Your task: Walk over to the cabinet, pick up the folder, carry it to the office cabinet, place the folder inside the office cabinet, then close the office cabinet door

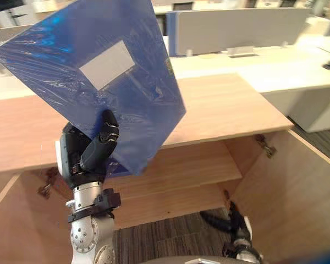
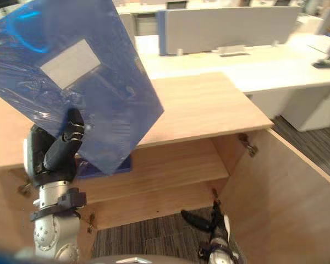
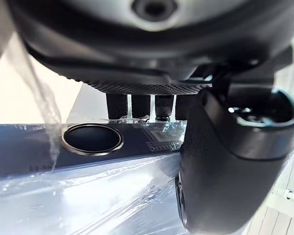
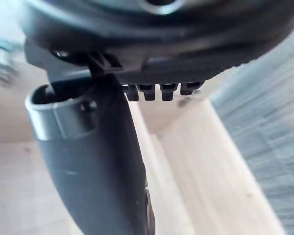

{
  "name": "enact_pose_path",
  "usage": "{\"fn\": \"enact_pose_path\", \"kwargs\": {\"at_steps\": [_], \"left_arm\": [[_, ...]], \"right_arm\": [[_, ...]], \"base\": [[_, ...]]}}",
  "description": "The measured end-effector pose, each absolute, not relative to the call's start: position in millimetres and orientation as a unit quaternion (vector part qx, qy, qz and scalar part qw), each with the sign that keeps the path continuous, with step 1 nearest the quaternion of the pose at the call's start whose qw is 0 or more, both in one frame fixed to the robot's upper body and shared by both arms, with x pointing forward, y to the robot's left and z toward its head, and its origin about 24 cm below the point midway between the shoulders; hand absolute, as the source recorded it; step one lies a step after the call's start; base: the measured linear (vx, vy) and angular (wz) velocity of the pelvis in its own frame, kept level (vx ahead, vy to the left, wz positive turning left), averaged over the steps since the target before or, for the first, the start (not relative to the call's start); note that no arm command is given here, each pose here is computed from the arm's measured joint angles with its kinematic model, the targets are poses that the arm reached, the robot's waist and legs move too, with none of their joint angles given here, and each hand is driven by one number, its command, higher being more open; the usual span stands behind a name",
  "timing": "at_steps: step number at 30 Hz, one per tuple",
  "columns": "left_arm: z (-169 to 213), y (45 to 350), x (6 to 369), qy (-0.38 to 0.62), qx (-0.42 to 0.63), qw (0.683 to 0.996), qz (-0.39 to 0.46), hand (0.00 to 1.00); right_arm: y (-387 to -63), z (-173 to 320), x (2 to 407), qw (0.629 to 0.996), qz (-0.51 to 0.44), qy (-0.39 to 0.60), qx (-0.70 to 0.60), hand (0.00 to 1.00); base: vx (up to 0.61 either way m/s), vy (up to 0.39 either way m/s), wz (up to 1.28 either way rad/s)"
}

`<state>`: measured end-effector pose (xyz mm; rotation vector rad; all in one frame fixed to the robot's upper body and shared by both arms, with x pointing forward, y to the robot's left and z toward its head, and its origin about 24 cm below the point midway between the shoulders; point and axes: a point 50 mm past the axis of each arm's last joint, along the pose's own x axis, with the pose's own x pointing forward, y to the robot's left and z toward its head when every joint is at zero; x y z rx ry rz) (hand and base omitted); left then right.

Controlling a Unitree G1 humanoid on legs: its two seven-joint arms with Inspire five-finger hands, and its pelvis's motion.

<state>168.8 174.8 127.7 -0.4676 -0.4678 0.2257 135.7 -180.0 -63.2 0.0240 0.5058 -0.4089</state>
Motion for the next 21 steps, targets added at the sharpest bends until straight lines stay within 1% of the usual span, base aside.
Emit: {"fn": "enact_pose_path", "kwargs": {"at_steps": [1, 3, 5, 9, 12, 16, 18, 20, 21], "left_arm": [[127.8, 174.0, 168.9, -0.23, -0.238, 0.937, 0.108, 0.0], [127.7, 174.8, 168.3, -0.233, -0.256, 0.932, 0.108, 0.0], [126.9, 174.3, 167.6, -0.231, -0.256, 0.933, 0.106, 0.0], [121.6, 172.0, 166.9, -0.219, -0.295, 0.926, 0.085, 0.0], [113.1, 165.7, 169.9, -0.199, -0.326, 0.922, 0.068, 0.0], [100.4, 165.1, 172.1, -0.173, -0.338, 0.922, 0.075, 0.0], [92.7, 165.1, 173.3, -0.157, -0.335, 0.925, 0.08, 0.0], [86.7, 165.4, 174.6, -0.144, -0.33, 0.929, 0.08, 0.0], [84.0, 166.2, 176.6, -0.139, -0.32, 0.934, 0.075, 0.0]], "right_arm": [[-181.2, -52.5, 139.5, 0.952, -0.207, 0.224, 0.007, 1.0], [-184.8, -15.6, 144.4, 0.964, -0.224, 0.145, 0.002, 1.0], [-186.5, 7.6, 141.6, 0.967, -0.229, 0.103, -0.04, 1.0], [-181.9, 36.9, 144.6, 0.963, -0.229, 0.043, -0.139, 1.0], [-175.7, 53.6, 148.2, 0.96, -0.222, 0.003, -0.17, 1.0], [-164.0, 72.5, 156.0, 0.963, -0.195, -0.05, -0.177, 1.0], [-159.7, 86.7, 164.2, 0.964, -0.177, -0.092, -0.176, 1.0], [-157.7, 102.3, 175.0, 0.965, -0.155, -0.137, -0.161, 1.0], [-156.2, 113.6, 183.3, 0.969, -0.129, -0.171, -0.123, 1.0]], "base": [[-0.03, 0.028, -0.9], [-0.03, -0.004, -0.74], [-0.03, -0.032, -0.42], [-0.05, -0.037, -0.33], [-0.01, -0.04, -0.06], [0.0, -0.014, -0.03], [0.0, 0.0, 0.0], [0.0, 0.0, 0.0], [0.0, 0.0, 0.0]]}}
